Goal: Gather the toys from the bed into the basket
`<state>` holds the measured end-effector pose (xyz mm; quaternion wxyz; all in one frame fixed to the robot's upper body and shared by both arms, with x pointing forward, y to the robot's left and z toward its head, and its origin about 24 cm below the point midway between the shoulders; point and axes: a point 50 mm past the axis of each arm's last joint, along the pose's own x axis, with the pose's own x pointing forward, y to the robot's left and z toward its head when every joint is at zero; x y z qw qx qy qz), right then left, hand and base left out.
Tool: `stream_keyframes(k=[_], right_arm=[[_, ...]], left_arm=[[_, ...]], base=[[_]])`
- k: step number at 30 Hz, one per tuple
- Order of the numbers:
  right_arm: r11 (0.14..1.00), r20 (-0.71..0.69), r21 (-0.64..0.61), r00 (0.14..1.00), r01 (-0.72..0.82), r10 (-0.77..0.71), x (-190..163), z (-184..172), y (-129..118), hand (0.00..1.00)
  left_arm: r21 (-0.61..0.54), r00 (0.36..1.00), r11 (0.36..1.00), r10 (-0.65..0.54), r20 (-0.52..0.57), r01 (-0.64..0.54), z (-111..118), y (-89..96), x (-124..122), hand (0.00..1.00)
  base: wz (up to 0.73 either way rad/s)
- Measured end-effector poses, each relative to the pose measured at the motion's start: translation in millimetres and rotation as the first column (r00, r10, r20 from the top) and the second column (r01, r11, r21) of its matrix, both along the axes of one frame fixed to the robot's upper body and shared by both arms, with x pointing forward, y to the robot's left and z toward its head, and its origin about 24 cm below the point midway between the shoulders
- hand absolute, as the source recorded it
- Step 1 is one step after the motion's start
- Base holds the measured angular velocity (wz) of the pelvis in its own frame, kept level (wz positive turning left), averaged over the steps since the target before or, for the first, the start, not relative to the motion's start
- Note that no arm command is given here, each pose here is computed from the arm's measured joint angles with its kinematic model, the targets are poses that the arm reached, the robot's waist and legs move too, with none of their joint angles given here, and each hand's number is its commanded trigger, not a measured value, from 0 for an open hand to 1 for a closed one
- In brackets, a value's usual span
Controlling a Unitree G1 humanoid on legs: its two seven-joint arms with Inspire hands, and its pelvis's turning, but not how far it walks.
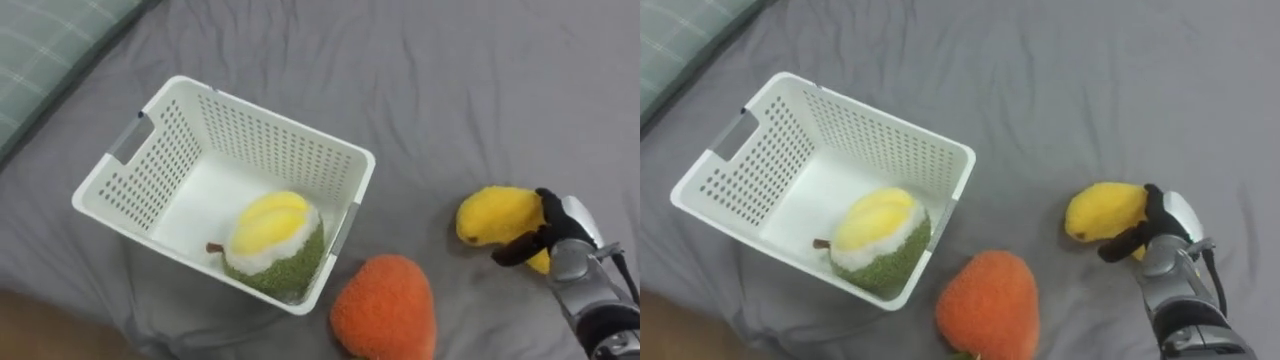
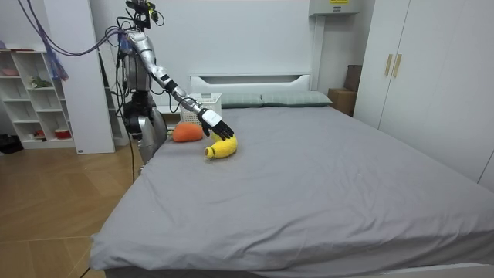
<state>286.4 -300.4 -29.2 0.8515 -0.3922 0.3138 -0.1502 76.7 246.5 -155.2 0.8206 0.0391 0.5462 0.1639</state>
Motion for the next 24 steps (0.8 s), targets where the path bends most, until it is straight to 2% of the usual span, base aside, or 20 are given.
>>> stream_keyframes(k=[6, 8, 9, 10, 19, 24], right_arm=[[0.998, 0.031, -0.060, 0.999, 0.026, -0.024, 5, 10, -9, 0.00], [0.997, 0.036, -0.068, 0.999, 0.029, -0.027, 5, 11, -9, 0.23], [0.997, 0.039, -0.072, 0.999, 0.032, -0.029, 5, 12, -10, 0.78], [0.997, 0.041, -0.075, 0.999, 0.035, -0.032, 5, 12, -10, 1.00], [0.976, 0.049, -0.214, 0.998, 0.037, -0.027, 3, 28, -33, 1.00], [0.970, 0.025, -0.239, 0.999, 0.034, -0.029, 1, 27, -35, 1.00]], left_arm=[[-0.030, 0.998, 0.999, 0.037, 0.053, -0.036, 3, -2.2, 18, 0.00], [-0.040, 0.997, 0.998, 0.050, 0.062, -0.048, 3, -2.9, 20, 0.00], [-0.045, 0.997, 0.998, 0.052, 0.064, -0.050, 3, -3.7, 21, 0.00], [-0.046, 0.997, 0.998, 0.050, 0.064, -0.047, 3, -4.2, 21, 0.00], [-0.058, 0.996, 0.996, 0.075, 0.052, -0.072, 2, -4.2, 17, 0.00], [-0.050, 0.996, 0.996, 0.081, 0.035, -0.080, 1, -1.2, 10, 0.00]], base=[[0.00], [0.00], [0.00], [0.00], [0.00], [-0.02]])
